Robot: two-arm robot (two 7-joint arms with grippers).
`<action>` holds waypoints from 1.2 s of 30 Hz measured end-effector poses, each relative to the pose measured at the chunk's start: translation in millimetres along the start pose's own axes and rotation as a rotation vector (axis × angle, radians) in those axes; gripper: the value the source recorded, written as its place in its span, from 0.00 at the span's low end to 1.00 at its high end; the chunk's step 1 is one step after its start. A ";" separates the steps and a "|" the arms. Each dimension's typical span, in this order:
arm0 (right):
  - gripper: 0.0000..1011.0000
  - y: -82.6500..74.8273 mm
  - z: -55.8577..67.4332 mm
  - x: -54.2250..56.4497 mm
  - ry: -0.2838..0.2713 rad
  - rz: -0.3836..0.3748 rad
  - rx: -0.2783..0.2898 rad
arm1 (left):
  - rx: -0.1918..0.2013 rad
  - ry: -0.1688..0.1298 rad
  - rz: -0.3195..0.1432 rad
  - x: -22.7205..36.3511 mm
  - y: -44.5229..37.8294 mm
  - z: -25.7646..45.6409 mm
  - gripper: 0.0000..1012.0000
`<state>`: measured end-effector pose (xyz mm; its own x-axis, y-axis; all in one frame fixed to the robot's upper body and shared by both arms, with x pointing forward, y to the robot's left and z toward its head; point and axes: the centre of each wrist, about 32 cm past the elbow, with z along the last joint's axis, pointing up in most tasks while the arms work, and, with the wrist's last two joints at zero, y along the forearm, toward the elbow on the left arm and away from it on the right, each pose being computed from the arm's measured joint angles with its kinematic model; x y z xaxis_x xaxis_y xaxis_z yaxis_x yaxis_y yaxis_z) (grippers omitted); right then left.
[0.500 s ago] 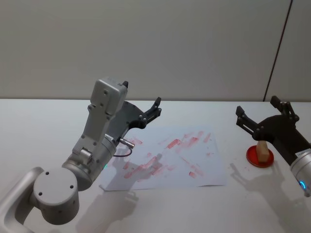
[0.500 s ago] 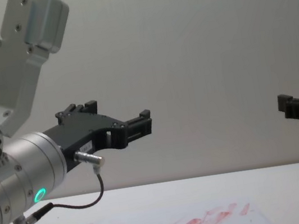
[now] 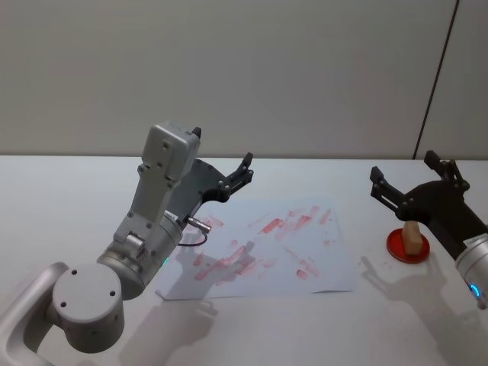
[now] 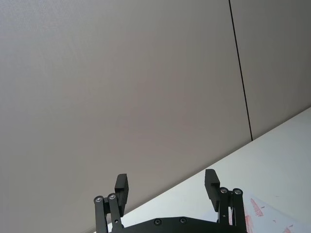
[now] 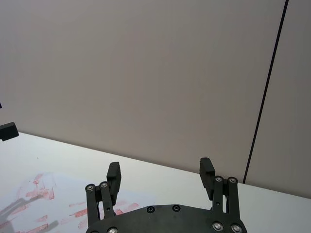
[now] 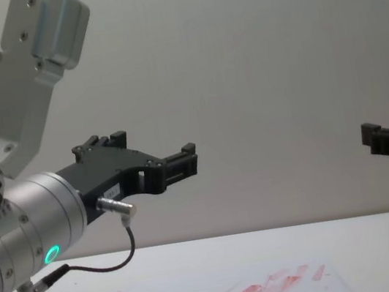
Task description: Use the one hand to pick up the stamp and affix it onto the A4 paper.
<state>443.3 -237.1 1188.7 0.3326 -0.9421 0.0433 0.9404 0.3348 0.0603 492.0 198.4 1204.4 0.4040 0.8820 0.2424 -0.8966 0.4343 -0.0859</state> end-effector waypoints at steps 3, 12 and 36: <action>0.99 0.0 0.0 0.0 0.000 0.000 0.000 | 0.000 0.000 0.000 0.0 0.0 0.0 0.99; 0.99 0.0 0.0 0.0 0.000 0.000 0.000 | 0.000 0.000 0.000 0.0 0.0 0.0 0.99; 0.99 -17.1 -1.1 3.7 -0.004 -0.054 -0.027 | 0.000 0.000 0.000 0.0 0.0 0.0 0.99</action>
<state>428.5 -246.4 1186.7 0.2815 -0.9585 0.0449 0.9584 0.2831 0.0359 492.0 198.4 1204.4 0.4040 0.8820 0.2424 -0.8967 0.4343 -0.0859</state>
